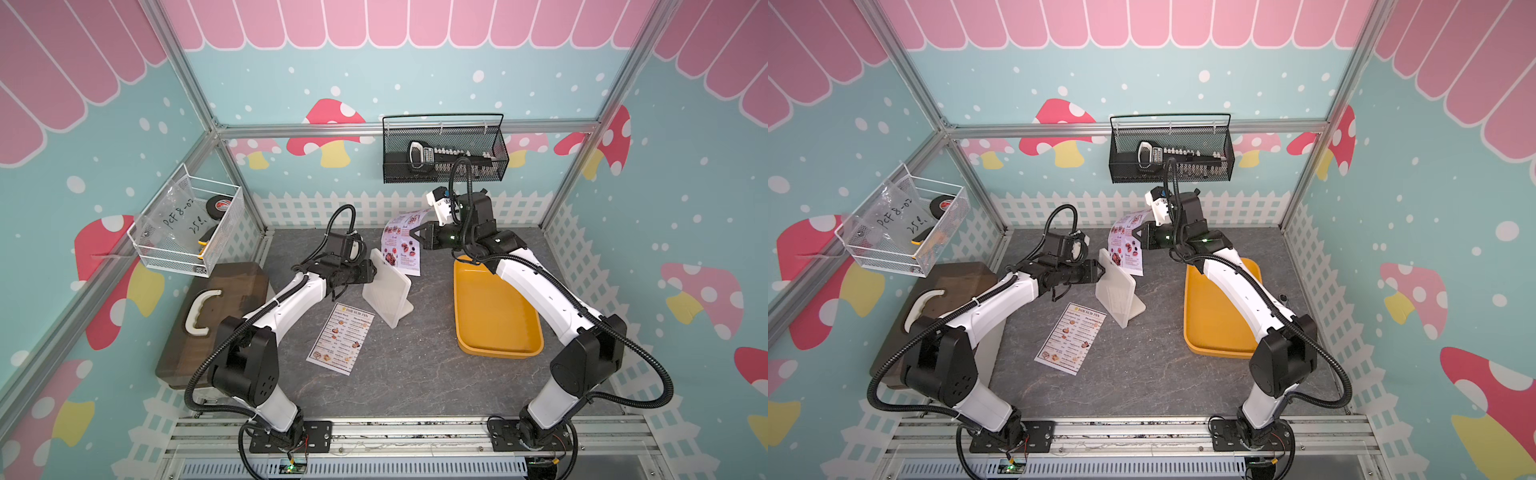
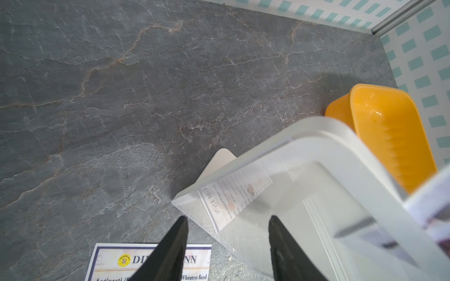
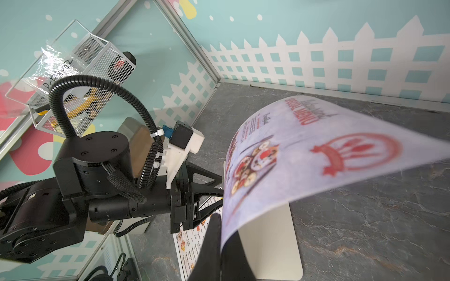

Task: Replace the menus in the menu holders
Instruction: Insert the menu into the menu holder.

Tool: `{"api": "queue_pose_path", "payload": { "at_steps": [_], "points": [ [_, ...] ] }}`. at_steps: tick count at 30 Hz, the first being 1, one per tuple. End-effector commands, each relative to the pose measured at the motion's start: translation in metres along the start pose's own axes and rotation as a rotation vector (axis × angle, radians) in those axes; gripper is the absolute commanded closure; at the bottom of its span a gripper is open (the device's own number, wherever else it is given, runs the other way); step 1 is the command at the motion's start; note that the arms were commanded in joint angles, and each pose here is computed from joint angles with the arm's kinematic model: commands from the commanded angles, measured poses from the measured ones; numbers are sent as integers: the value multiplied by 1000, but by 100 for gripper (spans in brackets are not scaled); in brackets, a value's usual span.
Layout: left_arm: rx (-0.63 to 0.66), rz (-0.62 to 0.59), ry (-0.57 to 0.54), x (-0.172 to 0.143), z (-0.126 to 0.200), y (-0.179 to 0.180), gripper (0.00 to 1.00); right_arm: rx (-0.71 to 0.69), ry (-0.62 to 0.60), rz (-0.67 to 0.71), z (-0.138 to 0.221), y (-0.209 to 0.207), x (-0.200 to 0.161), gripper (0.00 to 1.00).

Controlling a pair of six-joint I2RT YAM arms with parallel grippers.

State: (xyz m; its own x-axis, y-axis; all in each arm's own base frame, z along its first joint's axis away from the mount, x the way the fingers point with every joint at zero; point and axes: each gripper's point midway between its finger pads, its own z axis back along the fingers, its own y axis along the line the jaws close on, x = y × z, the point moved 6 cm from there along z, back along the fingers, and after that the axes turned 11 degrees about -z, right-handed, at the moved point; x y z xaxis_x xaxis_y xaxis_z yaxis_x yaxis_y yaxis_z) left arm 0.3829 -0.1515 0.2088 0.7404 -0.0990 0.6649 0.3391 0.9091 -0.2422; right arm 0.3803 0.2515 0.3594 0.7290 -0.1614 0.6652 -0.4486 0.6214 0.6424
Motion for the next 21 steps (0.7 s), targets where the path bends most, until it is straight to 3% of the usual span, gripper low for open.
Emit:
{"api": "queue_pose_path", "payload": {
  "at_steps": [1, 21],
  "points": [
    [-18, -15, -27, 5, 14, 0, 46, 5, -36, 38, -3, 8, 8, 97],
    [-7, 26, -92, 16, 41, 12, 46, -10, -30, 65, -19, 5, -4, 97]
  ]
}}
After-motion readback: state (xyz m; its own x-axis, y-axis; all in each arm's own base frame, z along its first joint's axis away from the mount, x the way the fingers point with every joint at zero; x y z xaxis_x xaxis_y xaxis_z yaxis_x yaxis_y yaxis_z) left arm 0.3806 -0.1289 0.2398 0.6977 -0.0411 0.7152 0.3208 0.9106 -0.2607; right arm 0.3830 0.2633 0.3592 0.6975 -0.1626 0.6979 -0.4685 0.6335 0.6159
